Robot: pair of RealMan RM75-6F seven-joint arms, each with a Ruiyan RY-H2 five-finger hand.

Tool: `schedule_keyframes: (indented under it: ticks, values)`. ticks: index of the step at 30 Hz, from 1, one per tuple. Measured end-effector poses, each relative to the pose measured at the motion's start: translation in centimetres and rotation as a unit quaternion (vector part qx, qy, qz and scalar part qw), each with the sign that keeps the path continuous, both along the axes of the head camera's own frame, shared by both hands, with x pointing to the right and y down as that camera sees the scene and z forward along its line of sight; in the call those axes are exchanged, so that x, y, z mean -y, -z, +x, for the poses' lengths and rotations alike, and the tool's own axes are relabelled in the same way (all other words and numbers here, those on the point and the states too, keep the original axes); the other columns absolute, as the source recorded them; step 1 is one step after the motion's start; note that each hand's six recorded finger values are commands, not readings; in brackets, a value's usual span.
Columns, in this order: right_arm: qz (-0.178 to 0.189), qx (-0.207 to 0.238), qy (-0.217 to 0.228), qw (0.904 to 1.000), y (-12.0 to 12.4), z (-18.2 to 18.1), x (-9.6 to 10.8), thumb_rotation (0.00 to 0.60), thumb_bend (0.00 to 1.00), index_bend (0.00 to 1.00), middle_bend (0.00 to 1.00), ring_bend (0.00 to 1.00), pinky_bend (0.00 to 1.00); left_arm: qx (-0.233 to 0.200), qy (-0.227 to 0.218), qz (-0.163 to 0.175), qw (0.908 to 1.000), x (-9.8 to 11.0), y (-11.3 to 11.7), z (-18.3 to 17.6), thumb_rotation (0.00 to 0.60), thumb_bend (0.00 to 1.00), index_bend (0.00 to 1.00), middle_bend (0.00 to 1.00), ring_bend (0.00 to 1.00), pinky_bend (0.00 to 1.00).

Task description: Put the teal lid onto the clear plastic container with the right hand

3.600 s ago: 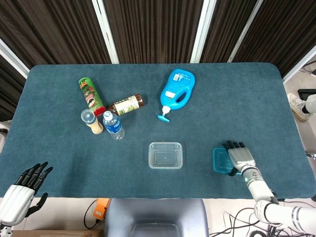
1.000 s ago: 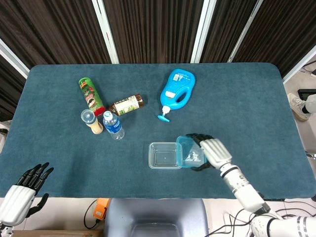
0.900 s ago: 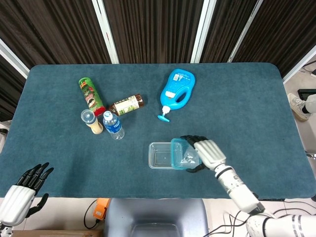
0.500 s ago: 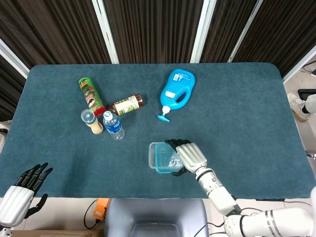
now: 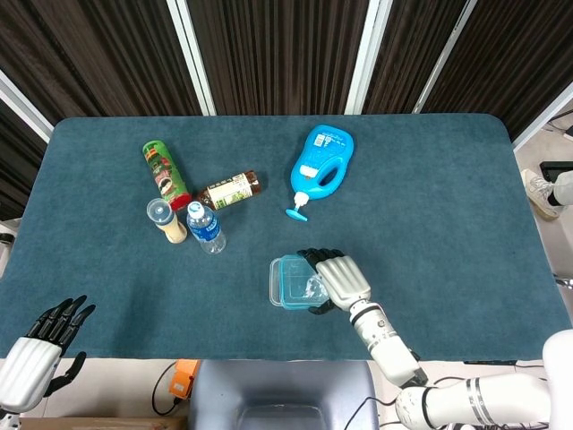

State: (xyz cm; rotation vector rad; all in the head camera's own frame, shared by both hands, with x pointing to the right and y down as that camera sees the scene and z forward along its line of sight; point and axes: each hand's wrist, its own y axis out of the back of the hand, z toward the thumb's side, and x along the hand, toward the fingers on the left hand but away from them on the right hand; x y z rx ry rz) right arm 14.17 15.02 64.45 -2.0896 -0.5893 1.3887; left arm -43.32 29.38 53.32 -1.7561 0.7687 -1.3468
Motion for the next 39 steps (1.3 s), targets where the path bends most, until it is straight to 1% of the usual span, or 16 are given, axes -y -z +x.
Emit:
schedule_keyframes:
  ticks: [5, 13, 25, 39]
  values:
    - [-0.004, -0.013, -0.003, 0.9999, -0.8, -0.1, 0.2, 0.600, 0.27, 0.76, 0.47, 0.42, 0.59, -0.001, 0.000, 0.000, 1.0000, 0.0, 0.0, 0.0, 0.600, 0.43, 0.00, 0.00, 0.00, 0.16]
    - [-0.004, -0.022, -0.005, 0.9997, -1.2, -0.4, 0.4, 0.600, 0.27, 0.75, 0.47, 0.42, 0.59, -0.002, 0.001, 0.001, 1.0000, 0.0, 0.1, 0.0, 0.600, 0.43, 0.00, 0.00, 0.00, 0.16]
    - [-0.012, -0.019, -0.005, 0.9997, -1.5, -0.8, 0.0, 0.600, 0.27, 0.75, 0.47, 0.42, 0.59, -0.004, 0.000, 0.001, 1.0000, 0.0, 0.2, -0.1, 0.600, 0.43, 0.00, 0.00, 0.00, 0.16]
    - [-0.012, -0.024, -0.007, 0.9996, -1.7, -0.8, -0.1, 0.600, 0.27, 0.75, 0.47, 0.42, 0.59, -0.006, -0.004, -0.001, 1.0000, 0.1, 0.0, 0.1, 0.600, 0.43, 0.00, 0.00, 0.00, 0.16]
